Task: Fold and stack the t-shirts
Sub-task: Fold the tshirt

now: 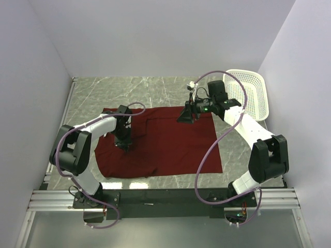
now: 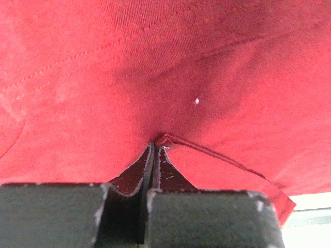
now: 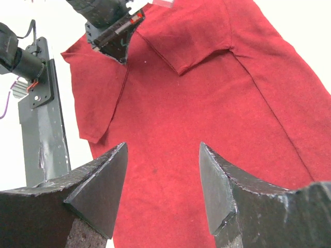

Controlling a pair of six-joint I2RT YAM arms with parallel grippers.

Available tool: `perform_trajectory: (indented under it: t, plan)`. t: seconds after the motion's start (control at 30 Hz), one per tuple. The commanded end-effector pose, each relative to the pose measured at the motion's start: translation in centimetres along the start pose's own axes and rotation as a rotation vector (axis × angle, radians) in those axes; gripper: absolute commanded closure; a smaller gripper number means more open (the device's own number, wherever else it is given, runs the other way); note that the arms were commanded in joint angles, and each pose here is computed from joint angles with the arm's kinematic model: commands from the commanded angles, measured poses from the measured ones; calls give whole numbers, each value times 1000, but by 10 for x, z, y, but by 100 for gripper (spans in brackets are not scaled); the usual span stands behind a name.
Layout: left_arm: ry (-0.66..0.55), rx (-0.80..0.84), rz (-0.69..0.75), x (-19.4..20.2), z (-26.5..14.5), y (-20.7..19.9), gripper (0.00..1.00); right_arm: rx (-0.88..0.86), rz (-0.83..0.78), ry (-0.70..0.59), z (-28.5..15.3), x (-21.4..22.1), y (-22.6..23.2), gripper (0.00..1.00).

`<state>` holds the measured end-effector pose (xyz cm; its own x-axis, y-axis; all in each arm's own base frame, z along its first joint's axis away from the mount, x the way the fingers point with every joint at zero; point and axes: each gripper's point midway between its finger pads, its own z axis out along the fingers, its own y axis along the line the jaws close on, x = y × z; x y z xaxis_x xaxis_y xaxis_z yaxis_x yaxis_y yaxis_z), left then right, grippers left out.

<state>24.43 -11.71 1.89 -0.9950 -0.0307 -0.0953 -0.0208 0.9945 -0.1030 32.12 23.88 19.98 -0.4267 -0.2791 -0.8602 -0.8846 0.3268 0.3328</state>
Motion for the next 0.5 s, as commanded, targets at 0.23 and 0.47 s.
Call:
perform_trajectory:
  t: [0.23,0.47]
  plan:
    - [-211,118,24,-23,-72,-21,99,-189,-250,211,-19,35,35,31]
    - [-274,174,27,-14,-85,-23,99,0,-589,618,-87,165,29,23]
